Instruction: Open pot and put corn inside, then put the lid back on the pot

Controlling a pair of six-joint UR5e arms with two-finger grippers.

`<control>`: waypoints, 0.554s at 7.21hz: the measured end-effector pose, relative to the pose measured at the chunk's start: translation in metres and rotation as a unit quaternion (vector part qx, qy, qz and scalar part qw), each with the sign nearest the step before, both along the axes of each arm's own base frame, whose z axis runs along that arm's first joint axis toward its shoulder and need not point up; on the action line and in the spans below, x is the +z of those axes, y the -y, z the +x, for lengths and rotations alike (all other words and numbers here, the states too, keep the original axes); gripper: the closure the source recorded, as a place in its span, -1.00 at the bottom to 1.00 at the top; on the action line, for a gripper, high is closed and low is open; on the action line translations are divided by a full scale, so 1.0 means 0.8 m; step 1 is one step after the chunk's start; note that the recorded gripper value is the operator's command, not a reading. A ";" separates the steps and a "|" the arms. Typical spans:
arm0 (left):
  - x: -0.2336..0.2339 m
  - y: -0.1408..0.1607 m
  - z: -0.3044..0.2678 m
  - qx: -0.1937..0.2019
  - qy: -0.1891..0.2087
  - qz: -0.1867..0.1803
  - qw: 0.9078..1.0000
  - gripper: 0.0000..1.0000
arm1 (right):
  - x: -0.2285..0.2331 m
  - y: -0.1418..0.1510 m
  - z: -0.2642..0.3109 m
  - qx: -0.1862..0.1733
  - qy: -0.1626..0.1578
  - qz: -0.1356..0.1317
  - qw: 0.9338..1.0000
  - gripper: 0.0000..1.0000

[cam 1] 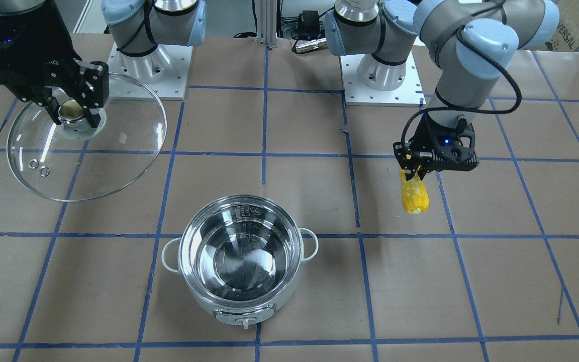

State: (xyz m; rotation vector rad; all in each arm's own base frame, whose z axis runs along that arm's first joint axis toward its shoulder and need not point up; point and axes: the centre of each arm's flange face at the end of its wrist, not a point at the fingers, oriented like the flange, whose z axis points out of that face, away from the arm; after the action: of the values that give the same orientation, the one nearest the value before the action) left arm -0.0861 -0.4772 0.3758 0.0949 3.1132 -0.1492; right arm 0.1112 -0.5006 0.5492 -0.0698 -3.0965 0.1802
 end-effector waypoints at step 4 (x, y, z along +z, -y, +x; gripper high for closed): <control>0.075 -0.016 -0.148 0.031 0.000 -0.018 0.999 0.93 | -0.006 -0.001 0.001 0.000 0.000 0.005 1.000 0.30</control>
State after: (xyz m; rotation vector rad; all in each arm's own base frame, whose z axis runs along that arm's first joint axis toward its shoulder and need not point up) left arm -0.2043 -0.4643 0.4360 -0.0023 3.1069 -0.2038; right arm 0.1122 -0.4999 0.5440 -0.0698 -3.0974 0.1660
